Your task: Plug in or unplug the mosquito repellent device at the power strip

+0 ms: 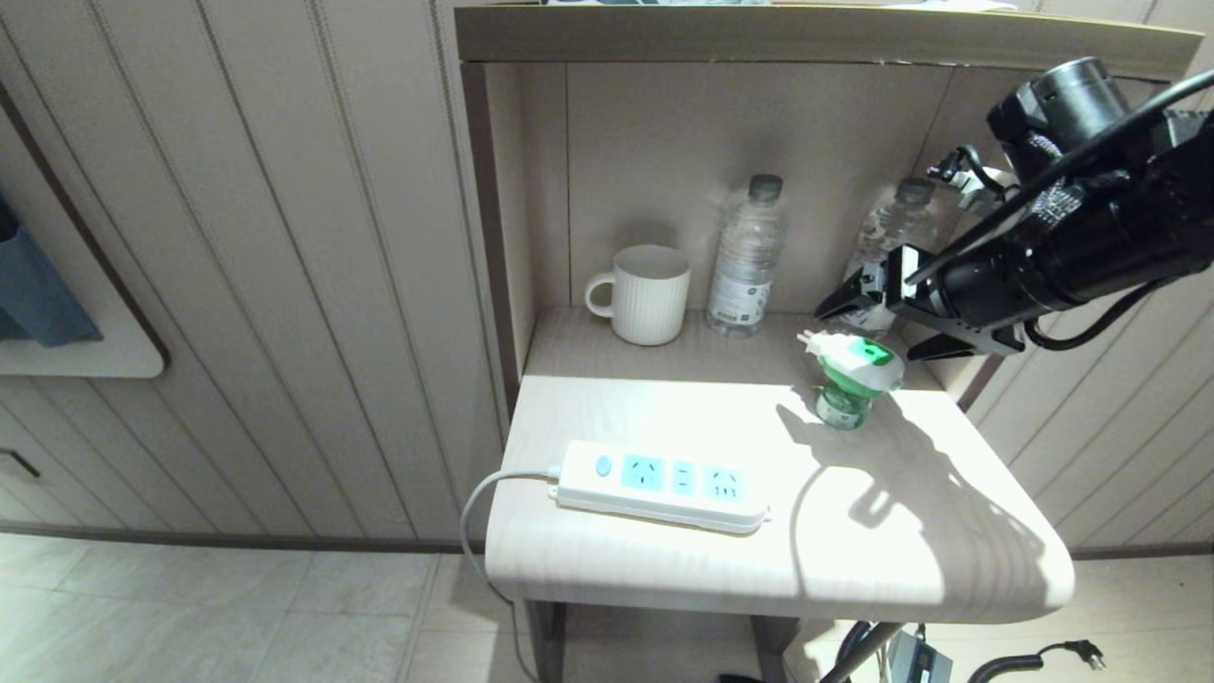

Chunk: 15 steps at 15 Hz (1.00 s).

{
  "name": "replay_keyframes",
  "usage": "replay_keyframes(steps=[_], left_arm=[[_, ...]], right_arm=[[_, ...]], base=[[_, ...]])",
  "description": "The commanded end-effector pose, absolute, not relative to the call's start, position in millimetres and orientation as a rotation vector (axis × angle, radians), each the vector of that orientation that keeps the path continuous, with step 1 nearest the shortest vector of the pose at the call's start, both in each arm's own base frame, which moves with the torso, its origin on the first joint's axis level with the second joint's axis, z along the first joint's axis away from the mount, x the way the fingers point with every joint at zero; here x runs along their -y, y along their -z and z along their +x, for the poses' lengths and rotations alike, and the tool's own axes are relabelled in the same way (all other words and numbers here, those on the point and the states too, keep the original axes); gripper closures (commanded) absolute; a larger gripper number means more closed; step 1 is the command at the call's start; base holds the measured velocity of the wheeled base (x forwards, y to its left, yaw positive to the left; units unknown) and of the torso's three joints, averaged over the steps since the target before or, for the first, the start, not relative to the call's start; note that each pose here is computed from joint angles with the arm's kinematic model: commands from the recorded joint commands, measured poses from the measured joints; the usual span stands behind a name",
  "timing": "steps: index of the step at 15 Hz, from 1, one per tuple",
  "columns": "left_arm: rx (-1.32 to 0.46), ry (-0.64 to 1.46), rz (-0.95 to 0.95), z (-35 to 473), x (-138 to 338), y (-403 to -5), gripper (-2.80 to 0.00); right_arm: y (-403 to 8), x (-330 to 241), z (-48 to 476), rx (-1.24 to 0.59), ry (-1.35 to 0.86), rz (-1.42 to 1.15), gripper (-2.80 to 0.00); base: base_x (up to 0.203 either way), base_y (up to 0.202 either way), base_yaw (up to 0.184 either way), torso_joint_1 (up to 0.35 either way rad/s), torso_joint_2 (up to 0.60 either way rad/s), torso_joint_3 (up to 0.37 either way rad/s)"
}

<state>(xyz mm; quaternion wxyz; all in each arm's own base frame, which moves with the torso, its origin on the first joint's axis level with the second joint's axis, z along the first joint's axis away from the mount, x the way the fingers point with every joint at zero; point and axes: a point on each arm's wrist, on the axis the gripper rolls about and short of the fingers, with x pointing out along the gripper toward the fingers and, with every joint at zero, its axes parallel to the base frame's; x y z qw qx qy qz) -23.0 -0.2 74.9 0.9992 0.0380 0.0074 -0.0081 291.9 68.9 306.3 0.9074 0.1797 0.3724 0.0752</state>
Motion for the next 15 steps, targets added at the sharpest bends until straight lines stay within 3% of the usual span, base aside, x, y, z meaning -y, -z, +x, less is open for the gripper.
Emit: replay_keyframes(steps=[1, 8, 15], left_arm=[[-0.015, 0.016, 0.077, -23.0, 0.2, -74.9, 0.0], [-0.015, 0.016, 0.077, -23.0, 0.2, -74.9, 0.0], [-0.015, 0.016, 0.077, -23.0, 0.2, -74.9, 0.0]], right_arm=[[-305.7, -65.1, 271.7, -0.732, -0.18, 0.331, -2.8], [-269.6, -55.8, 246.8, -0.339, -0.235, 0.223, -2.8], [-225.1, -58.2, 237.1, -0.216, -0.286, 0.167, -2.8]], base=[[0.0, 0.0, 0.0, 0.0, 0.0, 0.0], [0.0, 0.0, 0.0, 0.0, 0.0, 0.0], [0.0, 0.0, 0.0, 0.0, 0.0, 0.0]])
